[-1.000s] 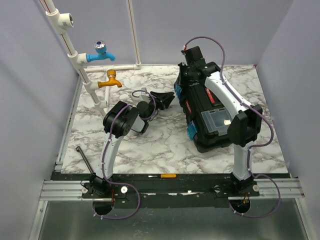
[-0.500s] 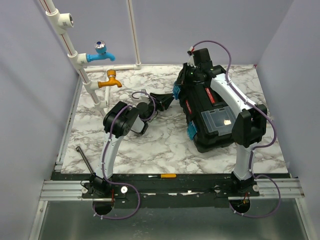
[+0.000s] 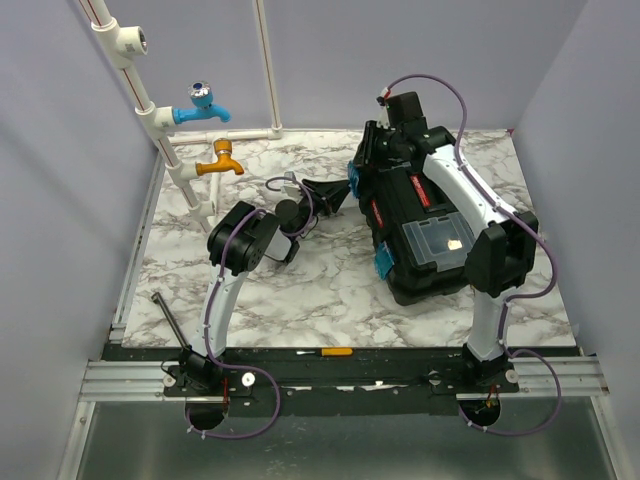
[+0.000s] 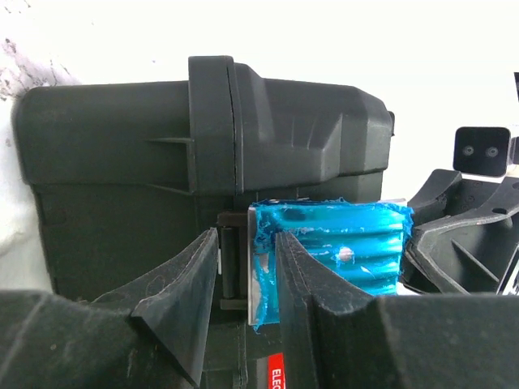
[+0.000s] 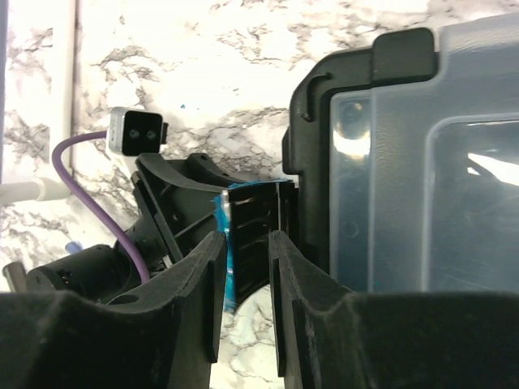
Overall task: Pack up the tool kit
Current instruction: Close the toolbox at the center of the board.
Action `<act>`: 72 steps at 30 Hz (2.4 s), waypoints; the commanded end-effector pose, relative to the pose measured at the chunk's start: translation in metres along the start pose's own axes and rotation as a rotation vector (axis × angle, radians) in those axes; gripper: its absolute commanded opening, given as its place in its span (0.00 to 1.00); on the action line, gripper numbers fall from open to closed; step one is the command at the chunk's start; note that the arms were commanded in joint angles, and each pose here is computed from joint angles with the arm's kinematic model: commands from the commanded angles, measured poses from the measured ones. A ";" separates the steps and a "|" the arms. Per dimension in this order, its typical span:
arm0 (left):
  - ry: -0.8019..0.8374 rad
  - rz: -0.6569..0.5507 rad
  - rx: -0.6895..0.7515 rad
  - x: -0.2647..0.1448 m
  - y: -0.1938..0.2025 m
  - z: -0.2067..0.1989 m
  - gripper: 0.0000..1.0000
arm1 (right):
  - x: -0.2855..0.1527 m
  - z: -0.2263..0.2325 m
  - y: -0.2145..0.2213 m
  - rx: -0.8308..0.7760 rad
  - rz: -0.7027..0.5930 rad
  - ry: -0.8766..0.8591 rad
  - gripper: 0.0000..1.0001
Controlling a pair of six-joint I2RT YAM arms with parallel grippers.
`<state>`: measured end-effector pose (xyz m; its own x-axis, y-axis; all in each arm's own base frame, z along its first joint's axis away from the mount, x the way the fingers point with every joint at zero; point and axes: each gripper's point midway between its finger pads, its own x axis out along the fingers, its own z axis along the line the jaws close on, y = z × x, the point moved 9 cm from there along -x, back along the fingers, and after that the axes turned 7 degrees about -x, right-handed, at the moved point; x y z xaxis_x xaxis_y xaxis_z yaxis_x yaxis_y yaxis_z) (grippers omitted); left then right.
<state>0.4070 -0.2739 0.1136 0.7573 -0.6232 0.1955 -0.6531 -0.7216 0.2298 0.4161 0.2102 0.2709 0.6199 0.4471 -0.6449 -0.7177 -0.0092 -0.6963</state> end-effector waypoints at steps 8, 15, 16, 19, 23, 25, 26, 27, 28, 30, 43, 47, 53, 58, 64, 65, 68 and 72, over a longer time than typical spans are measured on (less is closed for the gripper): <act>0.078 0.020 0.042 0.003 0.006 -0.016 0.38 | -0.010 -0.024 0.008 -0.110 0.083 0.254 0.36; 0.081 0.025 0.050 0.004 0.007 -0.019 0.38 | -0.025 0.002 -0.007 -0.161 0.003 0.199 0.58; 0.081 0.025 0.051 0.004 0.007 -0.019 0.38 | -0.027 0.007 -0.009 -0.174 -0.003 0.189 0.58; 0.080 0.025 0.053 0.004 0.007 -0.019 0.38 | -0.026 0.027 -0.006 -0.213 0.012 0.093 0.46; 0.081 0.026 0.055 0.004 0.007 -0.020 0.38 | -0.014 0.054 0.005 -0.247 0.053 -0.003 0.17; 0.081 0.025 0.056 0.004 0.007 -0.020 0.38 | -0.006 0.062 0.010 -0.252 0.073 -0.023 0.06; 0.082 0.025 0.057 0.004 0.007 -0.020 0.38 | -0.002 0.065 0.012 -0.254 0.084 -0.030 0.04; 0.080 0.024 0.056 0.004 0.007 -0.020 0.38 | 0.002 0.067 0.014 -0.255 0.091 -0.033 0.03; 0.081 0.024 0.055 0.004 0.007 -0.020 0.38 | 0.007 0.068 0.016 -0.255 0.100 -0.029 0.03; 0.082 0.025 0.056 0.004 0.008 -0.020 0.38 | 0.014 0.067 0.019 -0.247 0.115 -0.008 0.02; 0.078 0.024 0.053 0.002 0.007 -0.018 0.37 | 0.009 0.023 0.009 -0.228 0.069 0.288 0.01; 0.079 0.022 0.053 0.001 0.007 -0.018 0.37 | 0.003 0.015 0.009 -0.218 0.061 0.307 0.01; 0.091 0.020 0.051 0.000 0.007 -0.018 0.46 | -0.005 0.012 0.009 -0.216 0.050 0.331 0.01; 0.099 0.018 0.058 0.000 0.007 -0.020 0.60 | -0.008 0.012 0.007 -0.221 0.059 0.339 0.01; 0.104 0.027 0.059 0.005 0.008 -0.020 0.61 | -0.008 0.013 0.008 -0.221 0.081 0.342 0.10; 0.105 0.030 0.059 0.006 0.007 -0.020 0.61 | -0.008 0.013 0.007 -0.223 0.084 0.349 0.12; 0.118 0.043 0.061 0.011 0.009 -0.022 0.59 | -0.012 0.012 0.004 -0.225 0.077 0.376 0.18; 0.122 0.058 0.068 0.015 0.013 -0.025 0.58 | -0.017 0.012 0.000 -0.228 0.064 0.394 0.21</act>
<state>0.4128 -0.2775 0.1241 0.7487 -0.6196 0.2358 -0.6612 -0.7235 0.1983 0.4023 0.2274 0.2755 0.6583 0.1626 -0.7350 -0.6977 -0.2348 -0.6768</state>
